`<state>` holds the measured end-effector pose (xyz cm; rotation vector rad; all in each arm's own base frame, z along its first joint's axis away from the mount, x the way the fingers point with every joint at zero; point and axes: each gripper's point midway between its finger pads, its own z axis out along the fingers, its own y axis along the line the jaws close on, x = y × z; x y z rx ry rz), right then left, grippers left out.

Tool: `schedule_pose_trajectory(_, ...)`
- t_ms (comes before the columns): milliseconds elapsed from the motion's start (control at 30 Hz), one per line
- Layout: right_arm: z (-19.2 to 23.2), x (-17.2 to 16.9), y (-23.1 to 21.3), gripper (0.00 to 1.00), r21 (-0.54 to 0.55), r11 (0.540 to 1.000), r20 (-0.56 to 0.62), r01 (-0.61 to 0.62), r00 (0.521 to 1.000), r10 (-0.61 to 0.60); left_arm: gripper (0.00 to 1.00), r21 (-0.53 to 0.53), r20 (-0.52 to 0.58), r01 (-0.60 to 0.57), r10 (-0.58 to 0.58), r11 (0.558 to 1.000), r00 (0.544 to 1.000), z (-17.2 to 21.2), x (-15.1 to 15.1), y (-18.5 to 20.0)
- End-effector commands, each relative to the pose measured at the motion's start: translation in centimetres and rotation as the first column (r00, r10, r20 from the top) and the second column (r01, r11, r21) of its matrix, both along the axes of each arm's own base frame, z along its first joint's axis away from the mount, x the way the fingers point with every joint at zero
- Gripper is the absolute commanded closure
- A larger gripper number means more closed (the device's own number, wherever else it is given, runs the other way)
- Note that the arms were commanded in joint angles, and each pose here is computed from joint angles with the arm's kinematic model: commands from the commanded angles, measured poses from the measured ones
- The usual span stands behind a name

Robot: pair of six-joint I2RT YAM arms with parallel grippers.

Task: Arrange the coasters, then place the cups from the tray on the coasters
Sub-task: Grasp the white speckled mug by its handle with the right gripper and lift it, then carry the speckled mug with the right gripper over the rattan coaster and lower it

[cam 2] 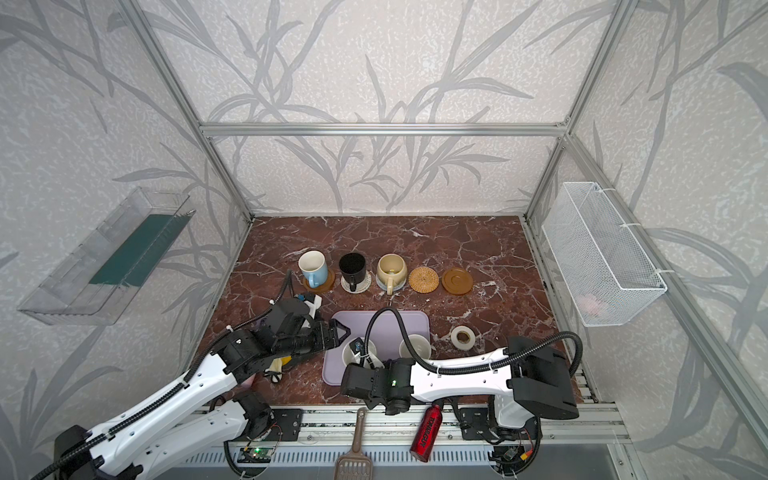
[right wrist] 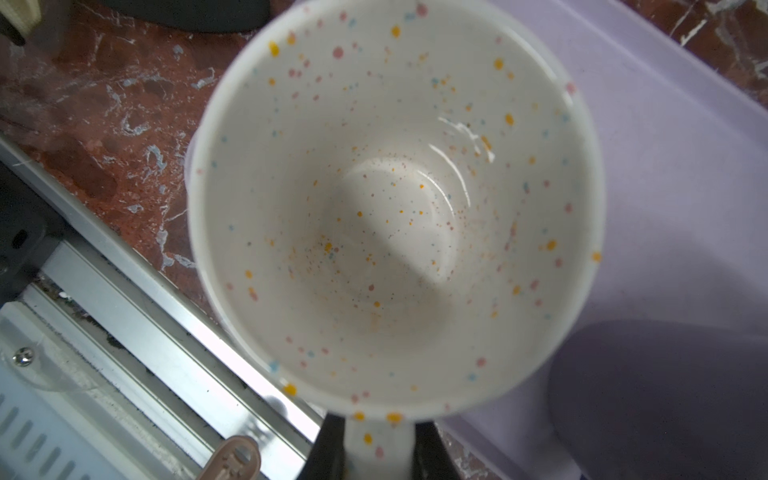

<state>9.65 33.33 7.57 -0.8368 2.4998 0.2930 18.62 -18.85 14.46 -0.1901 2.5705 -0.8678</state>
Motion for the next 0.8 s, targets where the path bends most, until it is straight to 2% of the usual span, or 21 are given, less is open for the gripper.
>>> schedule_pose_trajectory(0,4.7,1.6,1.5,1.00,0.129,0.991,0.099,0.020,0.995,-0.033,0.09,-0.036,0.024,-0.044,0.045,0.998,0.999,0.5,0.8,-0.1)
schedule_pose_trajectory(300,8.0,3.9,1.2,1.00,0.171,0.985,0.222,0.038,0.972,-0.076,0.09,-0.133,0.104,-0.109,0.123,0.985,0.987,2.9,2.9,-0.9)
schedule_pose_trajectory(533,9.5,5.6,0.1,1.00,0.201,0.977,0.214,0.075,0.970,-0.119,0.07,-0.153,0.137,-0.122,0.143,0.981,0.980,4.1,3.6,-1.0)
schedule_pose_trajectory(767,11.6,8.0,-2.3,1.00,0.230,0.970,0.262,0.075,0.956,-0.136,0.03,-0.201,0.139,-0.102,0.132,0.974,0.981,4.8,4.0,-2.0)
